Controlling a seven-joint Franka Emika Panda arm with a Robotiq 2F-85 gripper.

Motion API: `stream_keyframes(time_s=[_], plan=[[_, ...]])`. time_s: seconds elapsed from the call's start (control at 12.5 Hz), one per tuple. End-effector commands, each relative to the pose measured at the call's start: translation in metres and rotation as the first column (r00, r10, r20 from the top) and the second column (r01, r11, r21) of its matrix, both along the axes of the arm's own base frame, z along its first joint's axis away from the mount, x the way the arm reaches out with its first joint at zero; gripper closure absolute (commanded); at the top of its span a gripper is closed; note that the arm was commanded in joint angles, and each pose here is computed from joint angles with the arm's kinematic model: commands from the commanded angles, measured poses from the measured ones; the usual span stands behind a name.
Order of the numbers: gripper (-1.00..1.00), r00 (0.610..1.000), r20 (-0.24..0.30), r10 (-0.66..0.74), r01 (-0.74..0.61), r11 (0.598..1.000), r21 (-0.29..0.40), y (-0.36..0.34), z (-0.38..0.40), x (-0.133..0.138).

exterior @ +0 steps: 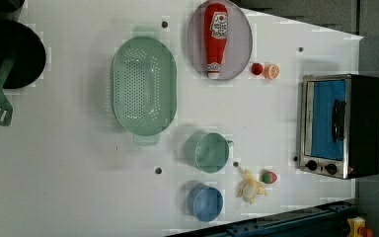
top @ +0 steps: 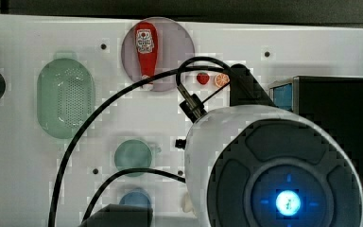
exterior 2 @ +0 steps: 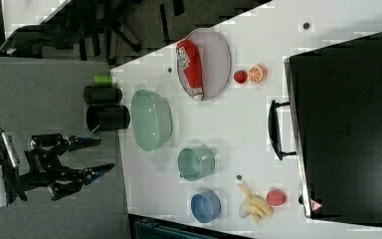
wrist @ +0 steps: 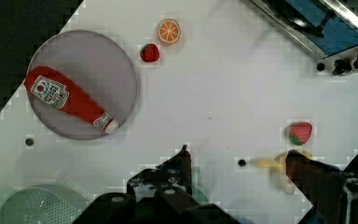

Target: Flap open oven.

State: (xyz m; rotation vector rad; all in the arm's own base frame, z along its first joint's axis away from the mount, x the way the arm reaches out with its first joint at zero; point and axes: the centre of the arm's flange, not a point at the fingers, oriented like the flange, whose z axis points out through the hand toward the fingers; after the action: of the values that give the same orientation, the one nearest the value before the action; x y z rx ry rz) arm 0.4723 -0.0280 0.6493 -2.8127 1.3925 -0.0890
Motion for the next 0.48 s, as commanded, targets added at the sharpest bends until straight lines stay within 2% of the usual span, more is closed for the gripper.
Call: stream_keyframes(time_s=[0.08, 0.24, 0.32, 0.48], plan=[[0.09, 0.997, -0.063, -0.034, 0.034, 0.999, 0.000, 0.000, -0.029, 0.015], [0.56, 0.997, -0.068, -0.037, 0.037, 0.999, 0.000, -0.002, -0.030, 0.015], [0.65, 0.997, -0.073, -0.039, 0.039, 0.999, 0.000, -0.003, -0.033, 0.014], [0.65, 0.994, -0.097, -0.045, 0.044, 0.999, -0.006, -0.012, -0.045, 0.013]])
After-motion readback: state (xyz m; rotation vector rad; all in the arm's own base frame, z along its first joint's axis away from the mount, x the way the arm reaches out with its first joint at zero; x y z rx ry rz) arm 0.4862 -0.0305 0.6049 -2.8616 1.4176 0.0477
